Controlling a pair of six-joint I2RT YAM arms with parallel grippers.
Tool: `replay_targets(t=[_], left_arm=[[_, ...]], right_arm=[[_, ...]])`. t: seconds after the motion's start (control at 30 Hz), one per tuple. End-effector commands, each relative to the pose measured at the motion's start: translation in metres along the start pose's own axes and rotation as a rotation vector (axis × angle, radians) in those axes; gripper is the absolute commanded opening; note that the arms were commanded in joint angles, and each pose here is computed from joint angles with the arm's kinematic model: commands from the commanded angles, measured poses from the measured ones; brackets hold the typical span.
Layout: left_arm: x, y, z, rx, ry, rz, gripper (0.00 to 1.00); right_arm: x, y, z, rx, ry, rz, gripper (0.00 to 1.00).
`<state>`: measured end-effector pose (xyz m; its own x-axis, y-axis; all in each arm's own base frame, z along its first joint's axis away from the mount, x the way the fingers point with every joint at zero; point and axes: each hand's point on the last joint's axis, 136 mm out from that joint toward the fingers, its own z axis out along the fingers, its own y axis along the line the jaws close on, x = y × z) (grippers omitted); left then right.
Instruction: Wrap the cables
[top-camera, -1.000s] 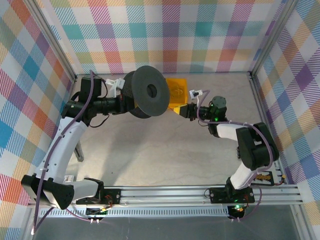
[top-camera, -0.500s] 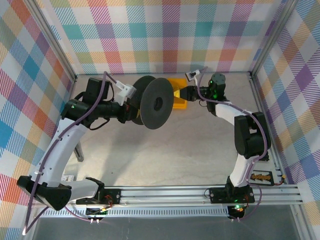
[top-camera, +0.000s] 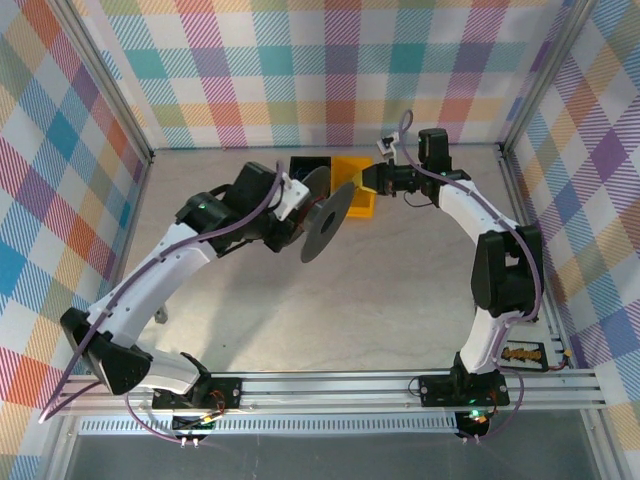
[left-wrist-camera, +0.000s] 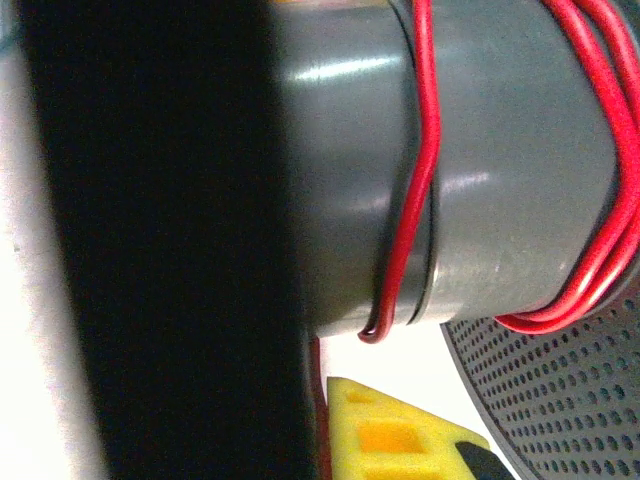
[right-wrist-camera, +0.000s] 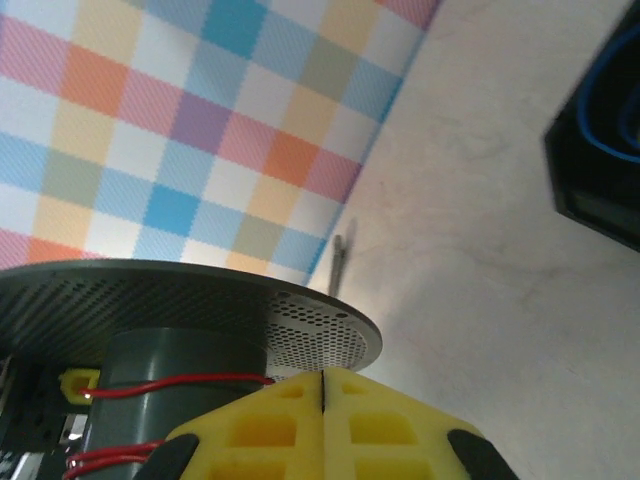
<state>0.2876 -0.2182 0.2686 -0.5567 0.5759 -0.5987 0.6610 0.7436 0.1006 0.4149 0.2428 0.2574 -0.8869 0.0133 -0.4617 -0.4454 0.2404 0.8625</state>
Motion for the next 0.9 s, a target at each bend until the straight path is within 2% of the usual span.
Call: replay_targets(t=[0.0,0.17,0.33,0.63,0.87], left_arm=[[0.089,0.008,-0.008,-0.099,0.394,0.187,0.0],[0.092,0.009,0.007,-0.144,0.38,0.326,0.0],[0.101,0.019,0.023,-0.208,0.423,0.427,0.0],[0.106,0.024,0.041,-0.248,0.459,0.525,0.0],[0.113,0.016,0.055,-0.238,0.48,0.604,0.0]], right_arm=[[-0.044,0.011,-0.06,0.191,-0.171,-0.155,0.0],[-0.034,0.031,-0.065,0.193,-0.156,-0.206,0.0],[-0.027,0.05,-0.068,0.216,-0.153,-0.266,0.0],[-0.013,0.074,-0.061,0.22,-0.13,-0.333,0.0],[0.005,0.104,-0.053,0.171,-0.087,-0.467,0.0]])
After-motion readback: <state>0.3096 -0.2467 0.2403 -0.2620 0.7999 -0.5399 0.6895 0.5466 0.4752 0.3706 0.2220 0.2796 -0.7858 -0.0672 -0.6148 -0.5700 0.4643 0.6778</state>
